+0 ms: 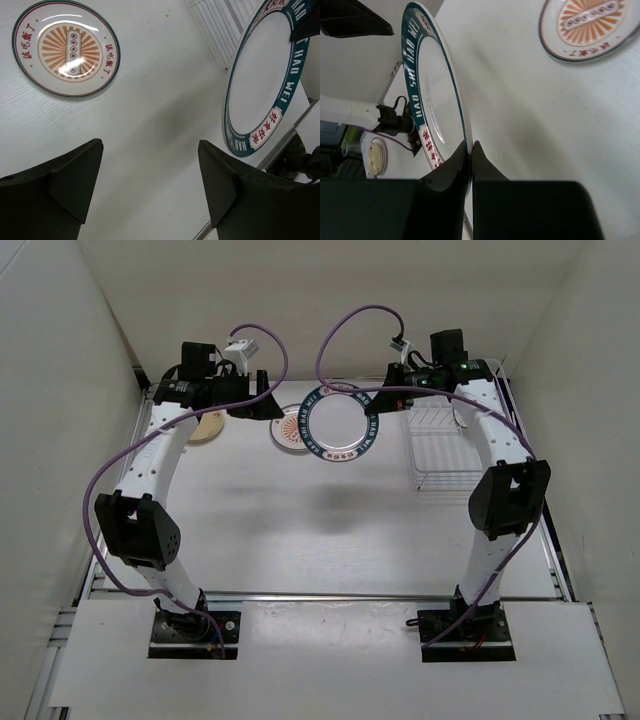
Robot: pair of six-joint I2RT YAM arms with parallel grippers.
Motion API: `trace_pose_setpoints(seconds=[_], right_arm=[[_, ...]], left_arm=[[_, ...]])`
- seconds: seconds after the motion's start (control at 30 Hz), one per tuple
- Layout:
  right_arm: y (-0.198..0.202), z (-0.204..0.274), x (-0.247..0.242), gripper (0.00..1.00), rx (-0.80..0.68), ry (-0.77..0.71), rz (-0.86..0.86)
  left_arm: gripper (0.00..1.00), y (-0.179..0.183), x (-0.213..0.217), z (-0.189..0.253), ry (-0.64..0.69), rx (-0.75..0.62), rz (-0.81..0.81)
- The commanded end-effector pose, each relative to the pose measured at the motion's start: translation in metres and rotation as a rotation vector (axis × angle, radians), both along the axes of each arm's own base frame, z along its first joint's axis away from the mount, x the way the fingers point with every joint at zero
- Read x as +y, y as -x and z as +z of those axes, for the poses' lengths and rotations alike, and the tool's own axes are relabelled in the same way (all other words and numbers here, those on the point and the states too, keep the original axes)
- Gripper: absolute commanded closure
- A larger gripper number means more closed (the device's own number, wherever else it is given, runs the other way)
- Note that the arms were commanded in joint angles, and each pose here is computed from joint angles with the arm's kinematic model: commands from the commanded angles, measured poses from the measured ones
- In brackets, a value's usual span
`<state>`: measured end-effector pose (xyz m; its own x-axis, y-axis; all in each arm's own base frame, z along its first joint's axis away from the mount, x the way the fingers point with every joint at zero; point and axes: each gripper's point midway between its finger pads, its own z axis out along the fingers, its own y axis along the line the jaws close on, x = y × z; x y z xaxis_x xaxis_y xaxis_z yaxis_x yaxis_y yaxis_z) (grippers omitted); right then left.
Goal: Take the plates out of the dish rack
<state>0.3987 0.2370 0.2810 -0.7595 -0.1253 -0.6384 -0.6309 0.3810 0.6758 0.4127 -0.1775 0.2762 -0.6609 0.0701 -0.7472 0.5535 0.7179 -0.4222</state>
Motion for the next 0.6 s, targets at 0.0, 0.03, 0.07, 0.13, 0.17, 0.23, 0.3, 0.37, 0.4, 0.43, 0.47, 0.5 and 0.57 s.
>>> trace_pose_setpoints(seconds=[0.0, 0.03, 0.07, 0.13, 0.17, 0.23, 0.3, 0.37, 0.4, 0.43, 0.47, 0.5, 0.57], right_arm=[[0.006, 0.023, -0.012, 1.0, -0.091, 0.009, -0.02], [0.005, 0.022, -0.013, 1.0, -0.102, 0.017, -0.022], [0.005, 0.022, -0.013, 1.0, -0.102, 0.017, -0.022], [0.005, 0.022, -0.013, 1.0, -0.102, 0.017, -0.022], [0.003, 0.021, -0.01, 1.0, -0.107, 0.024, -0.02], [0.002, 0.02, -0.005, 1.0, -0.108, 0.023, -0.01], [-0.003, 0.018, -0.004, 1.0, -0.111, 0.022, -0.01], [-0.001, 0.022, 0.001, 1.0, -0.115, 0.018, -0.002], [-0.002, 0.021, 0.006, 1.0, -0.115, 0.017, 0.008], [-0.002, 0.021, 0.006, 1.0, -0.115, 0.017, 0.008], [-0.002, 0.024, 0.006, 1.0, -0.116, 0.013, 0.005], [-0.003, 0.025, 0.006, 1.0, -0.125, 0.011, 0.005], [-0.003, 0.025, 0.006, 1.0, -0.115, 0.009, 0.001]], left_arm=[[0.14, -0.003, 0.008, 0.015, -0.026, -0.053, 0.06], [0.15, -0.002, 0.005, 0.019, -0.011, -0.06, 0.044], [0.15, 0.001, 0.0, 0.018, 0.009, -0.047, 0.015], [0.14, 0.02, -0.02, 0.033, 0.11, -0.051, -0.137], [0.1, 0.028, -0.026, 0.038, 0.149, -0.044, -0.188], [0.06, 0.053, -0.041, 0.051, 0.26, -0.024, -0.34], [0.02, 0.061, -0.044, 0.049, 0.298, 0.005, -0.385], [0.02, 0.059, -0.044, 0.041, 0.299, 0.037, -0.373], [0.02, 0.057, -0.043, 0.036, 0.29, 0.044, -0.359], [0.02, 0.054, -0.043, 0.031, 0.284, 0.054, -0.351], [0.02, 0.053, -0.042, 0.027, 0.274, 0.062, -0.338], [0.02, 0.052, -0.042, 0.026, 0.268, 0.061, -0.331], [0.02, 0.047, -0.041, 0.018, 0.26, 0.078, -0.319]])
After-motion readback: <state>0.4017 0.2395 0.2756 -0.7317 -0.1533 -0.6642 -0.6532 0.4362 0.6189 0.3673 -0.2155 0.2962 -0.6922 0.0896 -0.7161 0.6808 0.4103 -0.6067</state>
